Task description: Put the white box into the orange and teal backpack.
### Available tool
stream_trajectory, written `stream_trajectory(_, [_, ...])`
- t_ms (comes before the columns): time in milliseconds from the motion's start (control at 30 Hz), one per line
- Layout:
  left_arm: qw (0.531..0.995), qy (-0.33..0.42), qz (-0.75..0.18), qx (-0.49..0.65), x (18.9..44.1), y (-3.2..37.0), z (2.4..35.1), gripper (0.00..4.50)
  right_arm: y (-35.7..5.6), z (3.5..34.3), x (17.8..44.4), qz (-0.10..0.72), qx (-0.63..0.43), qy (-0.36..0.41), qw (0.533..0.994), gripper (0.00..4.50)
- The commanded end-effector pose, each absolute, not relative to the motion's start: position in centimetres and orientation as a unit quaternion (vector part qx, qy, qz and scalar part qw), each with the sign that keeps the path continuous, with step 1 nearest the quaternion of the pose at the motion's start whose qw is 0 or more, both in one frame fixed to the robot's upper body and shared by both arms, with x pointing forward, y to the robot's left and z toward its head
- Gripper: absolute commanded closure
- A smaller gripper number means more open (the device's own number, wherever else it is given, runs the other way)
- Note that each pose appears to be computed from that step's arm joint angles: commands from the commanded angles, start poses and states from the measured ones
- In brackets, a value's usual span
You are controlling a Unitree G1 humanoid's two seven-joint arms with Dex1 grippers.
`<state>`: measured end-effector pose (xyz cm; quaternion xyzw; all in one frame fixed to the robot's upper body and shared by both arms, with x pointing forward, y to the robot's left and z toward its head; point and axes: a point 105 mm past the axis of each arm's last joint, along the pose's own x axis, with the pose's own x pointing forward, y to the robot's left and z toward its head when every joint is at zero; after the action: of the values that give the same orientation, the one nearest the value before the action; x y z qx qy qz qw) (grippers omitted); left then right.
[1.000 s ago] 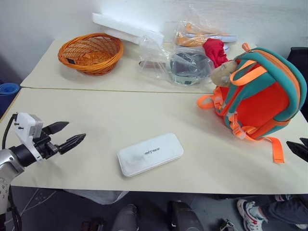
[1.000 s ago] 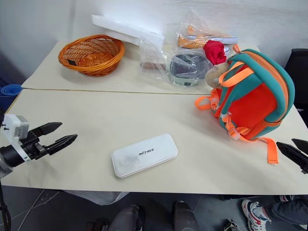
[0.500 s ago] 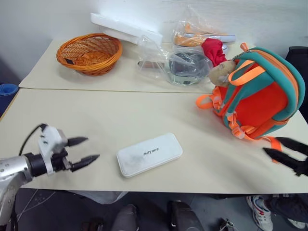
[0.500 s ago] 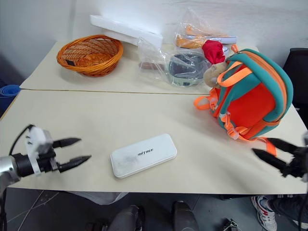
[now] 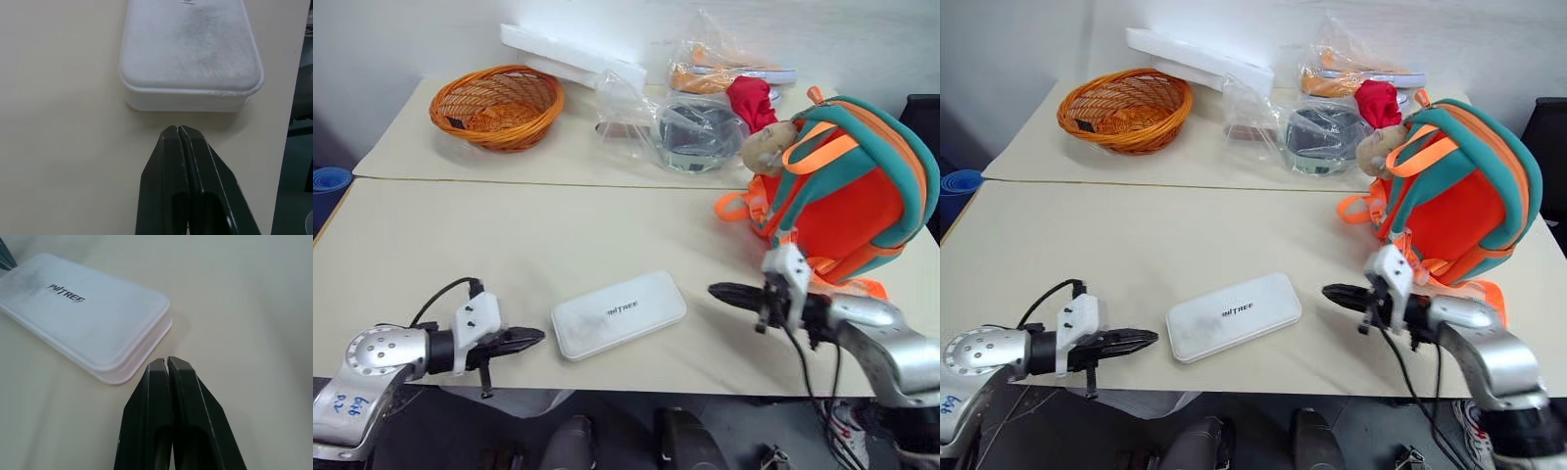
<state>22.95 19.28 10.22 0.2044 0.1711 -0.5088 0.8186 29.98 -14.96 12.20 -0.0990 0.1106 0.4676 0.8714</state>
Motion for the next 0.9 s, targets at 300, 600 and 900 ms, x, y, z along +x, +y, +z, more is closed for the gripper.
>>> stream_trajectory(300, [0.853,0.119,-0.471,0.19,27.4,17.0,11.0,4.48,-12.8,11.3,29.9,0.487,-0.124,0.105,0.858,4.5])
stream_trajectory(600, [0.88,0.186,-0.433,0.051,28.9,19.2,10.7,4.11,-15.7,10.8,30.7,0.411,-0.14,0.112,0.894,4.5])
stream_trajectory(900, [0.792,0.373,-0.433,-0.213,26.8,20.4,11.4,1.65,-16.0,10.9,31.0,0.403,-0.14,0.106,0.898,4.5])
